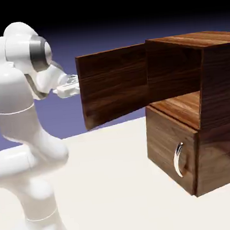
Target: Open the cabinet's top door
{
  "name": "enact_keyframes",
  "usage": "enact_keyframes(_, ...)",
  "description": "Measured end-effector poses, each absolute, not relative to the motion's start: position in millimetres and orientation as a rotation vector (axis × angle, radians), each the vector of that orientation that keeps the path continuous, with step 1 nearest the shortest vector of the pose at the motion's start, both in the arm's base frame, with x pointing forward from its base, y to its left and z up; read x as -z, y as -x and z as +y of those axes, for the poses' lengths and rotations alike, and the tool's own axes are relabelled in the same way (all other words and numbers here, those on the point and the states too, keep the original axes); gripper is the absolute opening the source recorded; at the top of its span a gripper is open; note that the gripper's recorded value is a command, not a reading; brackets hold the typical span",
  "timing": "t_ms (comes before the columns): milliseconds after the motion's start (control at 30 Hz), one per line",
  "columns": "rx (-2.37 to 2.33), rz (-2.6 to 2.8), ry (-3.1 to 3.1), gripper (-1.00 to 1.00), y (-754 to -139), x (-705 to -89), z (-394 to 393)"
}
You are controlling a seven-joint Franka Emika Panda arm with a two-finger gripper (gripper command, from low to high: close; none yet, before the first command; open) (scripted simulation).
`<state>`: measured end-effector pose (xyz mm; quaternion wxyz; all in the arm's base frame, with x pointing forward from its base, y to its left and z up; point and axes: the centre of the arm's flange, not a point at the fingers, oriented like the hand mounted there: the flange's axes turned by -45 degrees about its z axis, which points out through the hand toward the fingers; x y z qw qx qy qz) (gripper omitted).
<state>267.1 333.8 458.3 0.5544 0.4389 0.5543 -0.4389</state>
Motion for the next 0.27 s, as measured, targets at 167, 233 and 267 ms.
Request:
enact_keyframes(167, 1.123, 1.262, -1.123, -1.0, -278.5, -458.3, 367.7)
enact_keyframes(233, 1.155, 1.243, -1.154, -1.0, -283.6, -458.3, 380.2)
enact_keyframes(267, 1.167, 1.236, -1.166, 1.0, -285.7, -458.3, 384.8)
